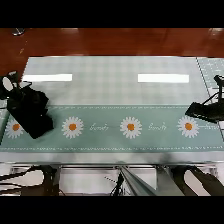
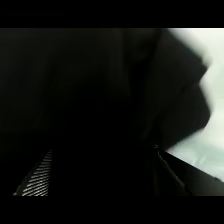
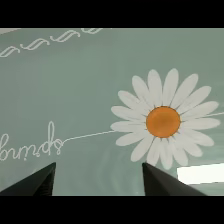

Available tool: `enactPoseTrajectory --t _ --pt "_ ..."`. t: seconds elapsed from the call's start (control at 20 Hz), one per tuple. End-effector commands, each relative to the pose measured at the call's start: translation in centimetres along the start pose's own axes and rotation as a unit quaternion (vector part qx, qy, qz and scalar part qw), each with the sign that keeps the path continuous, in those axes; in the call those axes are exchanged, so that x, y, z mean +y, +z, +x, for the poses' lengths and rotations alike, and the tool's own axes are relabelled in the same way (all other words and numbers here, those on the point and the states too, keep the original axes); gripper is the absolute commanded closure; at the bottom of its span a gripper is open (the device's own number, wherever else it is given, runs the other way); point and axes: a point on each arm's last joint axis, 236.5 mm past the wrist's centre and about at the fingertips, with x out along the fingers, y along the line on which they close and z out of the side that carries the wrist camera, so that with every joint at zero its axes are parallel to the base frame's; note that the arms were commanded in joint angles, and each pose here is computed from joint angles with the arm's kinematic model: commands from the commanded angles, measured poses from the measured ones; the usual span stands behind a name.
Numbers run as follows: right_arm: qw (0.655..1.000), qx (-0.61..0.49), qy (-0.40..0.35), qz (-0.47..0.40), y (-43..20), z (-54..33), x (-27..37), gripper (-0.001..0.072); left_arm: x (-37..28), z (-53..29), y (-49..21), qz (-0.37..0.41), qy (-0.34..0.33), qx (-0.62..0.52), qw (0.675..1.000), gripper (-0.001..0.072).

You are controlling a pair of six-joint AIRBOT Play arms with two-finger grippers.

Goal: Fold the shirts.

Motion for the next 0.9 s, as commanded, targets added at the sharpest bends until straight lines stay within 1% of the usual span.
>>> enactPoseTrajectory --t 0.0,0.15,0.2,0.25,0.3,0.35,0.45,0.5,0.6,0.7,0.85 --pt "1.0 0.008 0.025 0.01 -0.8 -0.3 1.2 0.0087 0.3 1.3 -3.6 -0.015 -0.006 0.07 0.997 0.0001" --pt "0.999 0.015 0.033 0.012 -1.1 -0.3 1.6 0.0087 -0.4 1.4 -4.6 -0.012 -0.021 0.087 0.996 0.0005" --pt "0.999 0.015 0.033 0.013 -1.0 -0.3 1.6 0.0087 -1.0 1.4 -4.9 -0.001 -0.035 0.094 0.995 0.0023" --pt "0.999 0.014 0.033 0.013 -1.0 -0.3 1.6 0.0087 -1.5 1.2 -5.3 0.005 -0.046 0.101 0.994 0.0277" --pt "0.999 0.014 0.034 0.013 -1.0 -0.3 1.7 0.0088 -1.8 1.0 -5.6 0.009 -0.054 0.107 0.993 0.0612" --pt "0.999 0.014 0.034 0.013 -1.0 -0.3 1.7 0.0087 -2.4 0.6 -5.9 0.022 -0.068 0.112 0.991 0.0677" --pt "0.999 0.013 0.034 0.012 -0.9 -0.4 1.7 0.0088 -4.2 -0.7 -6.1 0.039 -0.11 0.108 0.987 0.0678" --pt "0.999 0.005 0.034 0.012 -0.7 -0.7 1.7 0.0088 -5.3 -1.8 -5.6 0.034 -0.135 0.093 0.986 0.0678" --pt "0.999 -0.026 0.034 0.007 0.0 -1.7 1.8 0.0088 -8.4 -5.8 -3.6 0.028 -0.209 0.027 0.977 0.0678" --pt "0.997 -0.066 0.034 0.003 0.7 -3.1 2.0 0.0088 -11.3 -11.9 -1.1 0.026 -0.284 -0.06 0.957 0.0678" --pt "0.993 -0.115 0.035 -0.006 1.1 -5.4 2.3 0.0088 -14.4 -23.1 0.9 0.039 -0.379 -0.18 0.907 0.0678"
